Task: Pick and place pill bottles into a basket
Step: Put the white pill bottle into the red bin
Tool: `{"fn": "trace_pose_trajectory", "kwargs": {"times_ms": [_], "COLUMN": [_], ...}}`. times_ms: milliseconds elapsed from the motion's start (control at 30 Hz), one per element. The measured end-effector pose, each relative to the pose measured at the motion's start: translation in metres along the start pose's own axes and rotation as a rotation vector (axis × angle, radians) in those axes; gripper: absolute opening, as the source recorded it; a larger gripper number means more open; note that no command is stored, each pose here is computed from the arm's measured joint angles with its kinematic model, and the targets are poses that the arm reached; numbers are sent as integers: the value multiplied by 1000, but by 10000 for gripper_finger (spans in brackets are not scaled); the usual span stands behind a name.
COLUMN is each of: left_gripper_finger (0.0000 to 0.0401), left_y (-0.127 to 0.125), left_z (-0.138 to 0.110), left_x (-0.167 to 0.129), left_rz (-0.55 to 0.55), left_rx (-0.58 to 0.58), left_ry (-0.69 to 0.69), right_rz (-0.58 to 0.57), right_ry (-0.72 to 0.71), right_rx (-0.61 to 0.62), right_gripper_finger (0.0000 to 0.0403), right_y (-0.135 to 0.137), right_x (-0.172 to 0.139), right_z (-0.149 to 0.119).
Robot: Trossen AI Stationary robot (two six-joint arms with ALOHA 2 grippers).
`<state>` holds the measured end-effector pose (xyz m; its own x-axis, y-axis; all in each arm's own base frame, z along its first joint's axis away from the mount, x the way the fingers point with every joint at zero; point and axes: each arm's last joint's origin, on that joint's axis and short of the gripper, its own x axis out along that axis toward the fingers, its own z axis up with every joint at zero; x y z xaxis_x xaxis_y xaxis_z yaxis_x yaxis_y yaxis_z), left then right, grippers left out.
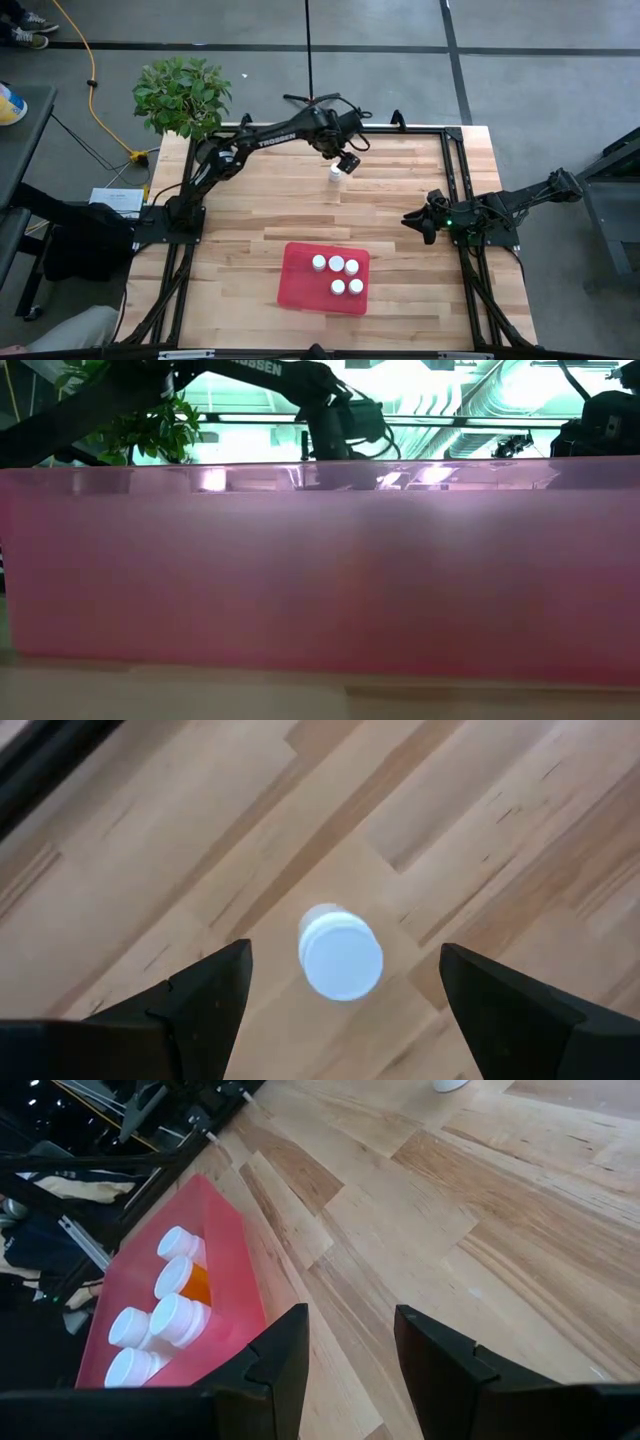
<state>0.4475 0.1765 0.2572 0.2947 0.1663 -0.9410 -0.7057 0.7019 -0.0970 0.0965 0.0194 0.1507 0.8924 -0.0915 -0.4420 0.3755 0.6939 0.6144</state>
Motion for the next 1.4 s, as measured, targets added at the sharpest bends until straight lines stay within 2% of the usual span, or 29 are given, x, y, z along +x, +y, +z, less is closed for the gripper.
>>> {"fn": "trace_pose_trajectory", "kwargs": {"times_ms": [267,800,1167,1400], "left_gripper_finger": [356,356,356,356], "left_y": [-3,-3,-1,-2], "left_z": [-2,-3,-10,-8], "left_x": [11,11,30,30], "left_rz": [8,7,18,7], "left_rx": [7,8,7,7], "left_ry": [24,31,73,49], "right_rz": [0,0,0,0], "right_ry": [0,0,1,1], "right_rx": [0,0,1,1], "right_gripper_finger": [140,140,140,140], "right_y": [0,0,0,0], "right_x": [0,0,0,0], "right_z": [0,0,0,0]}}
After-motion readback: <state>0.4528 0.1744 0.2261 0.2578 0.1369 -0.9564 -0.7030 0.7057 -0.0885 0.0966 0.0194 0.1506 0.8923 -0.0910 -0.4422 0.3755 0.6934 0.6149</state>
